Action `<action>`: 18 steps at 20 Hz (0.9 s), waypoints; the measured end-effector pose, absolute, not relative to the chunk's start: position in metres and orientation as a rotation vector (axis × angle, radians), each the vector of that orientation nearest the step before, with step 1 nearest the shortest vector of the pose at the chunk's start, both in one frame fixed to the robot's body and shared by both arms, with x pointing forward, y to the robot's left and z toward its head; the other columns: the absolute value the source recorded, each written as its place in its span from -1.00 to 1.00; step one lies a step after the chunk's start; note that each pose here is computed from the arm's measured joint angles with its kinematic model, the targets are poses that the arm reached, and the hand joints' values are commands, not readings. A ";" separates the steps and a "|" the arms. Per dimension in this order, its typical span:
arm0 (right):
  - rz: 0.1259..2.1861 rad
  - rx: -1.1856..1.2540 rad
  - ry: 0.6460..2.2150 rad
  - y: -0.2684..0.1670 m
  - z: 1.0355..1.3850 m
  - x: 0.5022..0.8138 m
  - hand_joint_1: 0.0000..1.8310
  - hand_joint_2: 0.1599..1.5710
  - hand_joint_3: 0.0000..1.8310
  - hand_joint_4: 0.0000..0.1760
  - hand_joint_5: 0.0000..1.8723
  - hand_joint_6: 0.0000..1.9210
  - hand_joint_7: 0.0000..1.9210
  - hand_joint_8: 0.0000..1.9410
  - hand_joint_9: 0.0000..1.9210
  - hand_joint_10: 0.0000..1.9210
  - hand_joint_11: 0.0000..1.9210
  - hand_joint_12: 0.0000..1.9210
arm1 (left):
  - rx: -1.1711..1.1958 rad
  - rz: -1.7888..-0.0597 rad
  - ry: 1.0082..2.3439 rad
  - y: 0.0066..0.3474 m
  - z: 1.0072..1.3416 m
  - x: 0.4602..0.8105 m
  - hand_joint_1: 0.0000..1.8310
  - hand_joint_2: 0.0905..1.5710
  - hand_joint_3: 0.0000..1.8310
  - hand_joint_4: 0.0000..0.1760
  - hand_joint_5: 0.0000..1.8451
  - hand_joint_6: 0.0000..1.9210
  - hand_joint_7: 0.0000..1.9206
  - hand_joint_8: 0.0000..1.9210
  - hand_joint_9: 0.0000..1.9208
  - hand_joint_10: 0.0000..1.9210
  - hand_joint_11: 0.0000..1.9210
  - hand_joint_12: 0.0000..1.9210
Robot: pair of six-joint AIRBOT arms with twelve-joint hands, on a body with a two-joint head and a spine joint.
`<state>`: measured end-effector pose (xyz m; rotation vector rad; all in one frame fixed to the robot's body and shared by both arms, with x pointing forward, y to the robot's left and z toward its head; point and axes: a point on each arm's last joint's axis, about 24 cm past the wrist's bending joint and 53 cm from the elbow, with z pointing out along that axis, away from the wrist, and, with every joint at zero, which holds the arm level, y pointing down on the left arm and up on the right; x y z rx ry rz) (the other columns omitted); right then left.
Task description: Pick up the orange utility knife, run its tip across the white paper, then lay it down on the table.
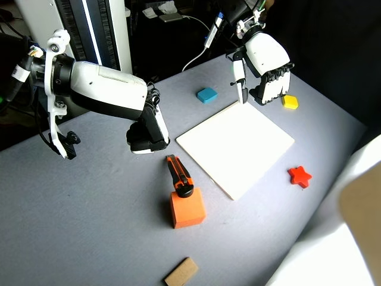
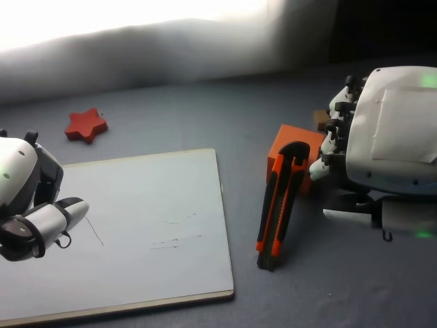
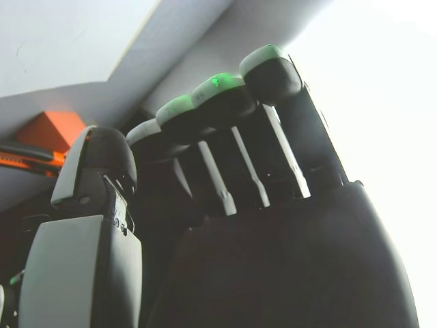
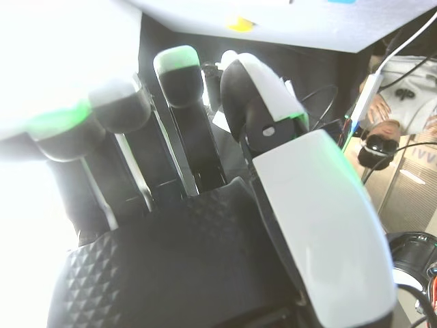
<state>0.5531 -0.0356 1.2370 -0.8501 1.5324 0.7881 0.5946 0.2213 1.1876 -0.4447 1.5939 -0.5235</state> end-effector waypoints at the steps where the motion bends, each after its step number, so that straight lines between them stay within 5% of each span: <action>1: 0.785 -0.851 1.532 -0.036 1.237 0.553 -0.96 0.42 -0.89 -1.00 -0.90 -0.92 -0.80 -0.96 -0.84 -0.67 -1.00 0.49 | -0.445 -0.526 1.599 0.220 1.187 0.594 -0.72 0.61 -0.96 -0.28 -0.82 -0.97 -0.78 -0.99 -0.75 -0.66 -1.00 0.36; 4: 0.789 -0.863 1.519 -0.034 1.238 0.551 -0.94 0.48 -0.98 -1.00 -0.88 -0.97 -0.82 -1.00 -0.86 -0.73 -1.00 0.52 | -0.432 -0.527 1.594 0.218 1.189 0.593 -0.76 0.63 -1.00 -0.13 -0.85 -1.00 -0.81 -1.00 -0.74 -0.75 -1.00 0.34; 10: 0.759 -0.876 1.454 -0.025 1.242 0.554 -0.87 0.44 -1.00 -1.00 -0.88 -0.98 -0.85 -1.00 -0.88 -0.73 -1.00 0.54 | -0.438 -0.537 1.606 0.213 1.185 0.591 -0.76 0.60 -1.00 -0.15 -0.85 -1.00 -0.84 -1.00 -0.75 -0.81 -1.00 0.29; 12: 0.773 -0.914 1.422 -0.014 1.240 0.550 -0.89 0.44 -1.00 -1.00 -0.91 -0.99 -0.84 -1.00 -0.90 -0.77 -1.00 0.17 | -0.437 -0.545 1.614 0.210 1.183 0.590 -0.79 0.59 -1.00 -0.22 -0.85 -1.00 -0.81 -1.00 -0.77 -0.88 -1.00 0.16; 15: 0.803 -0.939 1.418 -0.001 1.230 0.551 -0.91 0.40 -1.00 -1.00 -1.00 -1.00 -0.96 -1.00 -0.99 -0.94 -1.00 -0.80 | -0.434 -0.560 1.622 0.203 1.181 0.588 -0.85 0.58 -1.00 -0.57 -0.93 -1.00 -0.91 -1.00 -0.89 -0.98 -1.00 -0.26; 18: 0.809 -0.938 1.434 0.008 1.222 0.560 -0.75 0.34 -1.00 -1.00 -1.00 -1.00 -0.99 -1.00 -1.00 -1.00 -1.00 -1.00 | -0.424 -0.574 1.634 0.195 1.180 0.583 -0.92 0.57 -1.00 -0.87 -1.00 -1.00 -1.00 -1.00 -1.00 -1.00 -1.00 -0.80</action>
